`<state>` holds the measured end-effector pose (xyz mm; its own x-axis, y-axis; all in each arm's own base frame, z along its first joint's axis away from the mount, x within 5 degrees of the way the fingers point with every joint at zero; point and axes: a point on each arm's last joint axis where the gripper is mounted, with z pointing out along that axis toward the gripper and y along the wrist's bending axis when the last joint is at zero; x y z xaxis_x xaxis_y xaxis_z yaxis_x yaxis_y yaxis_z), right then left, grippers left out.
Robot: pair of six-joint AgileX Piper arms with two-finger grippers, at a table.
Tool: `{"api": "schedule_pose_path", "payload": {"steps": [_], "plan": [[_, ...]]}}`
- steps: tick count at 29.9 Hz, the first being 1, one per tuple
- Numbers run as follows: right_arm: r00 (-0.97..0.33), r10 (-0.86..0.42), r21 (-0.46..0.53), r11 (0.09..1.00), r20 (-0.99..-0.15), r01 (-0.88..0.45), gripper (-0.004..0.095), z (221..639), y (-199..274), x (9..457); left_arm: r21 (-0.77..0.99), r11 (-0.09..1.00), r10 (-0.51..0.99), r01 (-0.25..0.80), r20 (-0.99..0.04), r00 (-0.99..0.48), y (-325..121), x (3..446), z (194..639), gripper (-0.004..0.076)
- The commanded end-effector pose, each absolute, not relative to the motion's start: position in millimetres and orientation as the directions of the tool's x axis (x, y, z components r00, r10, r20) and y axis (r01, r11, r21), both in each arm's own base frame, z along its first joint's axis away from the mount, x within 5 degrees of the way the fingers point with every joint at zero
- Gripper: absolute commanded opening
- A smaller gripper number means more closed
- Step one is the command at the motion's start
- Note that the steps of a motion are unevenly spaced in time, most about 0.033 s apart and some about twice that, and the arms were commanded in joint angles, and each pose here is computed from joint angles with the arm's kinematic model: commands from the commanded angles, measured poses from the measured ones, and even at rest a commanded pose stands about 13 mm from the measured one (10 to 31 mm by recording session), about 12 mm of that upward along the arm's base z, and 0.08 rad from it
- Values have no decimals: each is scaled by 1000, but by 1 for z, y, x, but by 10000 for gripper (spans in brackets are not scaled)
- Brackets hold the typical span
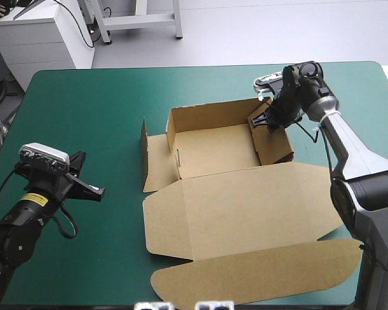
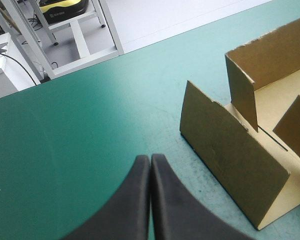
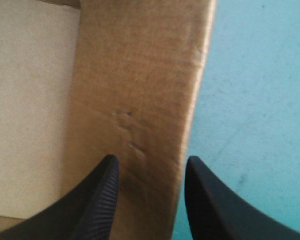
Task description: Fold the box
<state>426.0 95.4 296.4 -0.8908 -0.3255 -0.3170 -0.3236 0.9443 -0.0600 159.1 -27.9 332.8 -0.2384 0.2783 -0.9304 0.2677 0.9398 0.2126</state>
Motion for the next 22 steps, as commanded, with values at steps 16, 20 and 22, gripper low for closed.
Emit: {"api": "schedule_pose_path", "payload": {"steps": [16,20,22], "plan": [[-893,-293,-49,955,-342,-294,-18,307,94,426,200,954,236,225,-961,-146,-27,159,350,-8],[-872,-291,-72,956,-393,-286,-18,332,90,416,198,953,236,229,-959,-155,-27,160,349,-8],[-858,-288,-97,957,-426,-274,-18,347,86,409,198,953,236,229,-959,-155,-27,160,349,-8]]}}
